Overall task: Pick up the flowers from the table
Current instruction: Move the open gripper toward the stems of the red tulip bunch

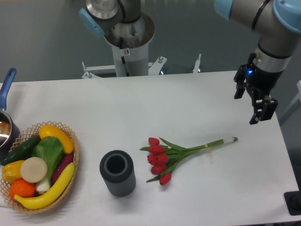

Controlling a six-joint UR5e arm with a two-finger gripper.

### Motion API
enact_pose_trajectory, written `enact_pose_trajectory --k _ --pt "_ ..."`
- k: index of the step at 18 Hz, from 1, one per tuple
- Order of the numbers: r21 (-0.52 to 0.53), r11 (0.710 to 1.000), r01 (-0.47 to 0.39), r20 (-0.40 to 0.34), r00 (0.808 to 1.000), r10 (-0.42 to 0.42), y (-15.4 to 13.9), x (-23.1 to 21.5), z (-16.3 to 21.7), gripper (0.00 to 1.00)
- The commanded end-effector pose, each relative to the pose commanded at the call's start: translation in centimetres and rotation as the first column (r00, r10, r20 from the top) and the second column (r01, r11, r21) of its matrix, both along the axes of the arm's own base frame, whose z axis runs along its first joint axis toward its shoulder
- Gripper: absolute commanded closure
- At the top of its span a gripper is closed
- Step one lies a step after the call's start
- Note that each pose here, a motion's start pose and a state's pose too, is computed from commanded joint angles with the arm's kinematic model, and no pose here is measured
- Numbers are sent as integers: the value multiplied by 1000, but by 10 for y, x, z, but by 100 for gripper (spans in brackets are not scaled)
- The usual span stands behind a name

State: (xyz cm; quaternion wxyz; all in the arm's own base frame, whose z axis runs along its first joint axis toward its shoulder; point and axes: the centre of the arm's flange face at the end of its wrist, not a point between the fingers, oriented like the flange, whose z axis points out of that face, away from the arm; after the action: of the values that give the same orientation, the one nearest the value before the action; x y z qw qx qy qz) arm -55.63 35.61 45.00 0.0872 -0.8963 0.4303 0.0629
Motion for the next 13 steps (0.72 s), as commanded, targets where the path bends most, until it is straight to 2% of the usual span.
enact_pose_trajectory --k 13 --pt "5 999 -37 52 998 37 -2 9 -21 0"
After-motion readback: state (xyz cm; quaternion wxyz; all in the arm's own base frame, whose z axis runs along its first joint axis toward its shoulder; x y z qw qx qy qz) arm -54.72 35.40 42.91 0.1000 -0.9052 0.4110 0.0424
